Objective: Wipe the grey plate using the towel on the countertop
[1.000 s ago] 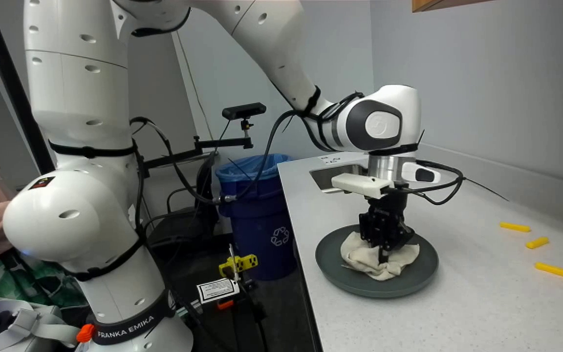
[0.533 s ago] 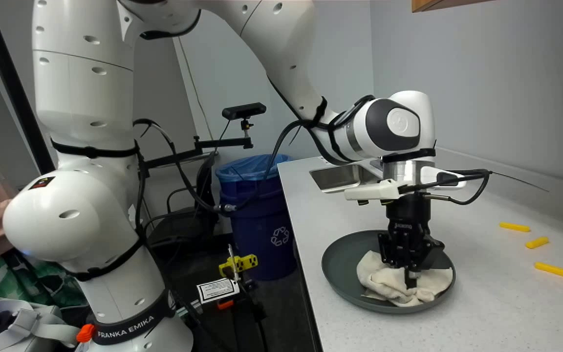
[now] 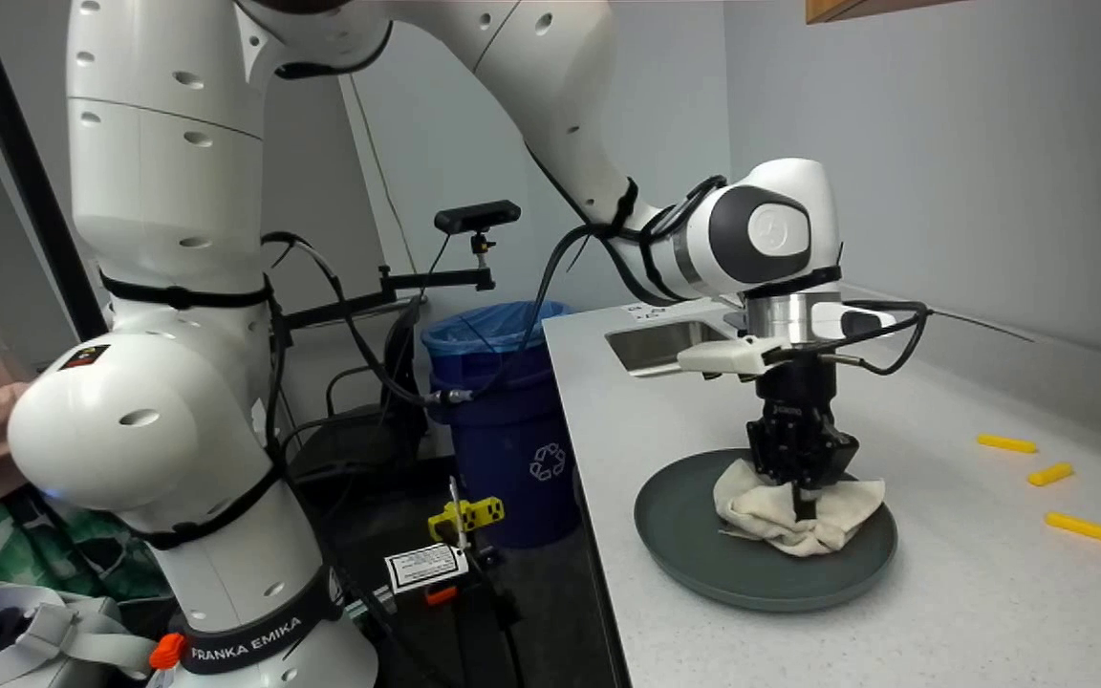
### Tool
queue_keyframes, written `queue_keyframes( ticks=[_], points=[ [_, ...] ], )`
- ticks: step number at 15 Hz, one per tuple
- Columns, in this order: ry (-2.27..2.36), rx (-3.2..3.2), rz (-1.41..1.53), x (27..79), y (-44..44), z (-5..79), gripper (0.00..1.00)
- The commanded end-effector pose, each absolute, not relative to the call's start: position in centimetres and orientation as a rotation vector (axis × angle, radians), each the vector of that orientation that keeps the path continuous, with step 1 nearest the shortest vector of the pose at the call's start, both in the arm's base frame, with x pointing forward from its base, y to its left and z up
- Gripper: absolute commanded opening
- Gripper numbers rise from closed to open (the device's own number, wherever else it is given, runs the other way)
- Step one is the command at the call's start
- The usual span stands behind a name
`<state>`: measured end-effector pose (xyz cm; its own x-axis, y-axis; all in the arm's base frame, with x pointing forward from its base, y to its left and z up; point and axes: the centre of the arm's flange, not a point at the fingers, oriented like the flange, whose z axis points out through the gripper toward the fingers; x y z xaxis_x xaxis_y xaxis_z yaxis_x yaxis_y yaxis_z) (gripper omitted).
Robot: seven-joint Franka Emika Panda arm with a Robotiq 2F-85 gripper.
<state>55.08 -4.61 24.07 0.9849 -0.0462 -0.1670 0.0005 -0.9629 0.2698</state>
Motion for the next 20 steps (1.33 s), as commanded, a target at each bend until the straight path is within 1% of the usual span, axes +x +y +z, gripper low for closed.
queue_keyframes(
  ticks=[1, 4, 9, 14, 18, 20],
  points=[
    [-0.009, 2.970, -0.328, 55.0, -3.1, 24.5, 0.03],
    [0.016, 2.947, -0.405, 53.8, -3.6, 24.1, 0.03],
    [-0.031, 2.737, -0.549, 51.6, -8.7, 23.3, 0.03],
    [-0.146, 2.621, -0.386, 52.0, -12.2, 23.4, 0.03],
    [-0.180, 2.703, -0.239, 53.3, -10.4, 24.4, 0.03],
    [-0.161, 2.770, -0.224, 53.8, -9.1, 25.0, 0.03]
  ],
)
